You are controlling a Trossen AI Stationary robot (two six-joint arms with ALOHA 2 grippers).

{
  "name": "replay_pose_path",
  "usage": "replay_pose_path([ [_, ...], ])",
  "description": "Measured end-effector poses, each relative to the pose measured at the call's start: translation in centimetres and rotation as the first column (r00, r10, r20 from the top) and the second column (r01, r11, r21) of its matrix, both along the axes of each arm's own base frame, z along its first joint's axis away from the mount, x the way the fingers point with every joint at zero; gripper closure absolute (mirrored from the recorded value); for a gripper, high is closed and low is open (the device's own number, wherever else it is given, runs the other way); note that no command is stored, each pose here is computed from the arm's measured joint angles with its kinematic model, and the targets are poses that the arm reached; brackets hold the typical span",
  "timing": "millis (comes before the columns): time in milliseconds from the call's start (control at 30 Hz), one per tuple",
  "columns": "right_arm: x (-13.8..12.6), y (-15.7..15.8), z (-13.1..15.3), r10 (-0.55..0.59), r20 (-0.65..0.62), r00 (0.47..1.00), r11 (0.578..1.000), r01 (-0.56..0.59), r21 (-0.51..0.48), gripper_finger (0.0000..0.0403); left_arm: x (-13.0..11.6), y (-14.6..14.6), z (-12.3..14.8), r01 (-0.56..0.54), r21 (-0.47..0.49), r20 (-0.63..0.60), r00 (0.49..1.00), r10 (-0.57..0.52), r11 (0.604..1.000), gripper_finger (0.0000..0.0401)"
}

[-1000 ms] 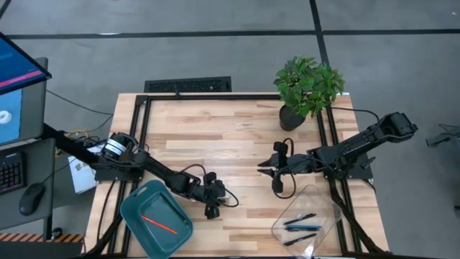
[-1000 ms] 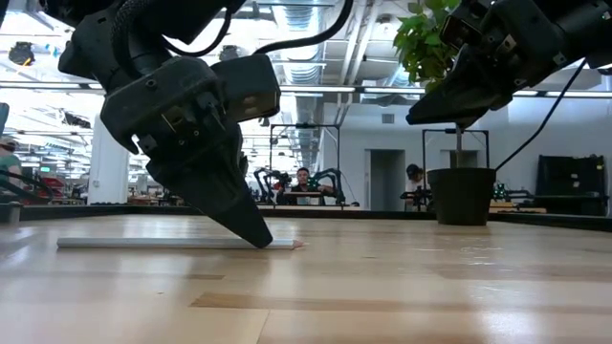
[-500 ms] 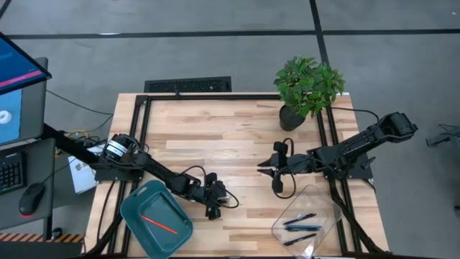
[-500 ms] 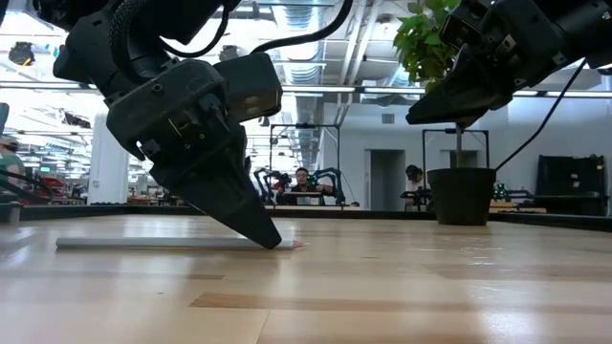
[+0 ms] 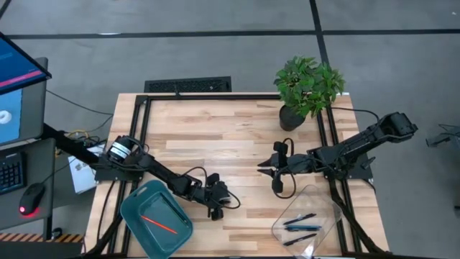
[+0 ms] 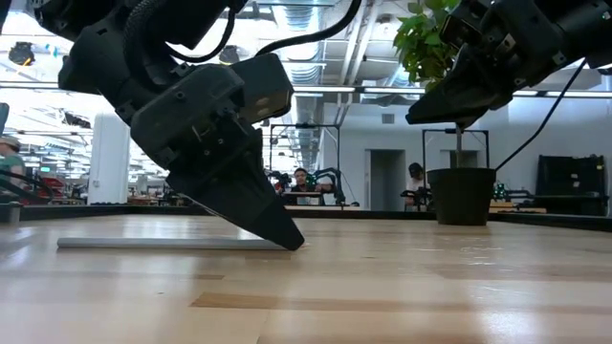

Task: Sort pens & pencils
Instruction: Put the white pencil in the blue bin

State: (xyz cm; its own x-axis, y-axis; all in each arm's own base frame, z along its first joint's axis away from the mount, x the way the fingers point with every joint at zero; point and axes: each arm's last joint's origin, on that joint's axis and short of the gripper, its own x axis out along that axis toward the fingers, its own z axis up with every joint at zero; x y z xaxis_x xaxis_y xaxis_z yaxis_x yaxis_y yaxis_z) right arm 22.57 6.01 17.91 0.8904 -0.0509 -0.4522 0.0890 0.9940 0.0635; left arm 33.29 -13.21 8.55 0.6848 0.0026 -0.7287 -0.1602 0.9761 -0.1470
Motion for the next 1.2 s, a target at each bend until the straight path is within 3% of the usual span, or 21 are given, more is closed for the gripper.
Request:
replay_pose_path([
  [400, -0.05, 0.04, -0.06, -0.001, -0.007, 1.000, 1.000, 0.001, 0.006, 0.0290, -0.46, -0.49, -0.27, -0.023, -0.044, -0.021, 1.000, 0.022, 0.999, 0.0287],
  [1200, -0.05, 0.05, -0.06, -0.005, -0.006, 1.000, 1.000, 0.005, 0.014, 0.0290, -0.31, 0.09, -0.83, -0.028, 0.001, -0.020, 0.999, 0.028, 1.000, 0.0287],
])
